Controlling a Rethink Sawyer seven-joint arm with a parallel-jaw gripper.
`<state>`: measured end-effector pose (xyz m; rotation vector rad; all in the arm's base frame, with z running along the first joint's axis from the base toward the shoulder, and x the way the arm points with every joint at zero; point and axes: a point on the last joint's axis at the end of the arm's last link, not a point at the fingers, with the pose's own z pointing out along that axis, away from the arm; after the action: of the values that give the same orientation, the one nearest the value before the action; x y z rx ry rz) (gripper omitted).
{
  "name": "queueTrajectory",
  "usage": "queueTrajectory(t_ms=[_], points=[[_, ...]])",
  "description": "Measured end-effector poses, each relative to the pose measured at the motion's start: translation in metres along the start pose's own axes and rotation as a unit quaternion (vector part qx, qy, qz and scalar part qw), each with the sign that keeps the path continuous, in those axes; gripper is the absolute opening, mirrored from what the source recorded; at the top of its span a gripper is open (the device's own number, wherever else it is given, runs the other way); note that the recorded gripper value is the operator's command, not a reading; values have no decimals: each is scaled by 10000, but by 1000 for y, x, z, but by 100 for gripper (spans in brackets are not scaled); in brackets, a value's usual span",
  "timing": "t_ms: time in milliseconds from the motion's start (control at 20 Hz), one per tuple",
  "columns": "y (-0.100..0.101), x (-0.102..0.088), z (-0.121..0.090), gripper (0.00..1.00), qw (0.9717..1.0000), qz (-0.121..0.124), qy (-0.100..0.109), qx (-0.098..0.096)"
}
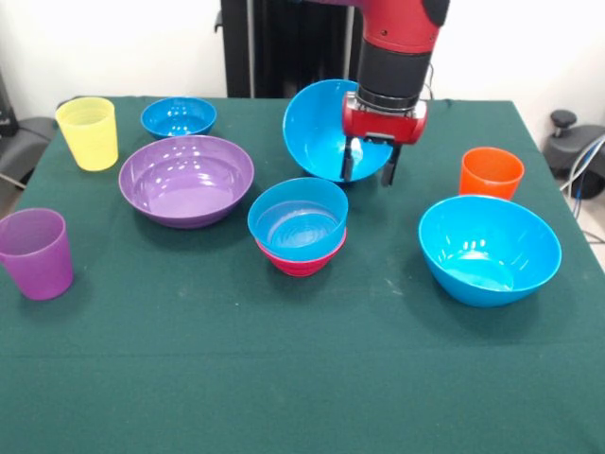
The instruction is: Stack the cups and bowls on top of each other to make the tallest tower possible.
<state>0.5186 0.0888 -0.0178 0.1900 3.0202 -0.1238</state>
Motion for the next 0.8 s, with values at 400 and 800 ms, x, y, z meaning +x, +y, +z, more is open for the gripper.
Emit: queueTrajectory(t_ms=[400,800], points=[[0,-8,-12,100,9999,10,-120,-8],[-2,-25,-51,100,9995,37,-327,-6]])
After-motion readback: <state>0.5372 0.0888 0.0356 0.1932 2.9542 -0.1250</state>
